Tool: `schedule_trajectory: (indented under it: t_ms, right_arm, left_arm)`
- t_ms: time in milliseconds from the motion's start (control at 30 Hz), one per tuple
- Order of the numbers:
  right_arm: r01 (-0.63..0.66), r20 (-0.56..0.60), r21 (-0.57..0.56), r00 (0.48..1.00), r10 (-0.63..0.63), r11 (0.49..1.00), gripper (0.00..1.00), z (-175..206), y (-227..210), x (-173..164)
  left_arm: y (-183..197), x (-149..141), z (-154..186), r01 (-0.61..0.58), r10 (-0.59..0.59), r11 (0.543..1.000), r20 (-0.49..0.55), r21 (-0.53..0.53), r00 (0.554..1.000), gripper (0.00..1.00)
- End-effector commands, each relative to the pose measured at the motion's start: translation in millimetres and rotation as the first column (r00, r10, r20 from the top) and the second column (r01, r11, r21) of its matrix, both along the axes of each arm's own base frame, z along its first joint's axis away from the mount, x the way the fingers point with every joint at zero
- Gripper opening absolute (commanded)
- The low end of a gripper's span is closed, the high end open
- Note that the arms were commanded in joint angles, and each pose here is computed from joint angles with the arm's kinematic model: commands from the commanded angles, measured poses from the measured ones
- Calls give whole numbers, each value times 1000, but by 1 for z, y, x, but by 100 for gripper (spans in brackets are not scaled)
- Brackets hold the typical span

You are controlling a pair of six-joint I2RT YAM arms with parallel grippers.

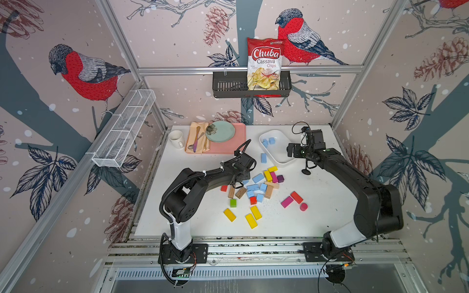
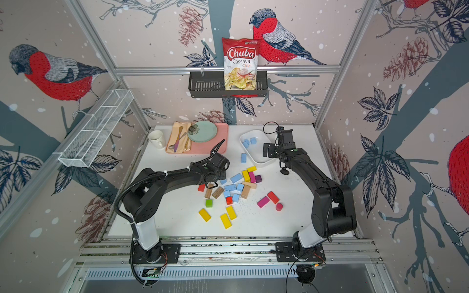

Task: Pick out the blue building blocks
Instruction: Pick up the building block from the center of the board, then adjust the storage box at the center of the board.

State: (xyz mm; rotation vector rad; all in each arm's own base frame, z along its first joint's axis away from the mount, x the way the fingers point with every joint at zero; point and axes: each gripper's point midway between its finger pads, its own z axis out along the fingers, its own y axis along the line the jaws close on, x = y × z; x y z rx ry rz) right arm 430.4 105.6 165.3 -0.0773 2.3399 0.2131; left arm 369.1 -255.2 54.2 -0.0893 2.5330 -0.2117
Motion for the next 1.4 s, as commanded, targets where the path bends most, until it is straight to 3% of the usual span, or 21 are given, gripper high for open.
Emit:
schedule_trajectory:
  t_ms: [0, 500, 800, 1133, 1367]
  right_arm:
    - [34, 10, 26, 999, -34, 999, 100, 2, -6, 16]
    - [63, -147, 28, 987, -59, 998, 97, -55, -5, 100]
    - [50, -203, 47, 978, -39, 998, 80, -87, 5, 108]
    - [31, -217, -3, 976, -31, 1000, 45, -96, 8, 97]
    - [10, -221, -43, 975, -20, 999, 30, -99, 20, 77]
  left_arm:
    - [-1, 6, 20, 1, 1, 999, 38, -44, 999, 17]
    - [8, -6, 120, 78, -23, 976, 261, -203, 965, 17]
    - [15, -15, 126, 103, -40, 973, 290, -205, 956, 19]
    - [11, -14, 127, 112, -45, 970, 293, -217, 955, 19]
    - [7, -12, 125, 114, -47, 967, 282, -228, 958, 19]
